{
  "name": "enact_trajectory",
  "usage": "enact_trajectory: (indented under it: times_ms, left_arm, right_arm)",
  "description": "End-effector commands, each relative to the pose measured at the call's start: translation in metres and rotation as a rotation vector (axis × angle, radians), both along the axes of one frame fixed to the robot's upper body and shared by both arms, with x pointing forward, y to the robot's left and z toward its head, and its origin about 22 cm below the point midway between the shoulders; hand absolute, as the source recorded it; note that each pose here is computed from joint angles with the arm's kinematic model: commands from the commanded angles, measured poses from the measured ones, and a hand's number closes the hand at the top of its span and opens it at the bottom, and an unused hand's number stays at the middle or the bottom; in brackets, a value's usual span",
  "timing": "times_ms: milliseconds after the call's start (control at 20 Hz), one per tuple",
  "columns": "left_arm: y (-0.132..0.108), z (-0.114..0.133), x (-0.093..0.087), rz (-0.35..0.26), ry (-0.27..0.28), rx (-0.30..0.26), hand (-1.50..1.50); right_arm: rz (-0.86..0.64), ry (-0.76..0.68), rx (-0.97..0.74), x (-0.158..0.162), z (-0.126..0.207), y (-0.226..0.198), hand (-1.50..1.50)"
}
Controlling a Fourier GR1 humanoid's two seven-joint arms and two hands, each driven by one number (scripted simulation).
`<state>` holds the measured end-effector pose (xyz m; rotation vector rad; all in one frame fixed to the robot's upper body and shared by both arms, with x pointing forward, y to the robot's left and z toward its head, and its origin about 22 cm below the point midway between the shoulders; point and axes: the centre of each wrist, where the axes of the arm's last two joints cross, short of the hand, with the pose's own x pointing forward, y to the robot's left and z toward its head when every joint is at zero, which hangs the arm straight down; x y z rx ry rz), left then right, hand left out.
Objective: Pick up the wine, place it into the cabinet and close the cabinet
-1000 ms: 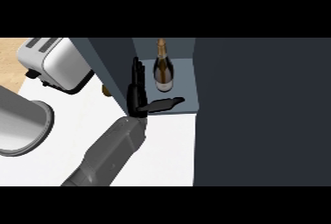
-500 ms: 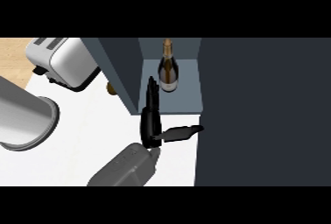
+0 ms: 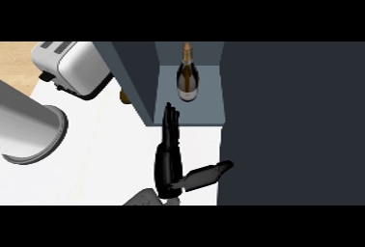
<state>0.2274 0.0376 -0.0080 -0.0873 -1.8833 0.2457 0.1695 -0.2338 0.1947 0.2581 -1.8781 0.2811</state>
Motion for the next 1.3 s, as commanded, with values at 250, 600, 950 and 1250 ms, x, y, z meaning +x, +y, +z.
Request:
enact_trajectory:
  times_ms: [250,600,950,1250]
  left_arm:
    - [0.017,0.011,-0.067,0.094,-0.022,-0.003,-1.50]
    - [0.036,0.033,-0.108,-0.016,-0.041,-0.026,-1.50]
    - [0.090,0.045,-0.115,-0.093,-0.055,-0.018,-1.50]
    - [0.113,0.052,-0.124,-0.100,-0.052,-0.013,-1.50]
  right_arm:
    - [0.032,-0.034,0.004,-0.024,0.017,-0.009,-1.50]
    - [0.113,0.018,-0.008,-0.012,0.008,-0.005,-1.50]
    - [0.201,0.025,-0.079,-0.031,0.006,0.002,1.50]
    - [0.263,0.034,-0.070,-0.037,0.000,0.003,1.50]
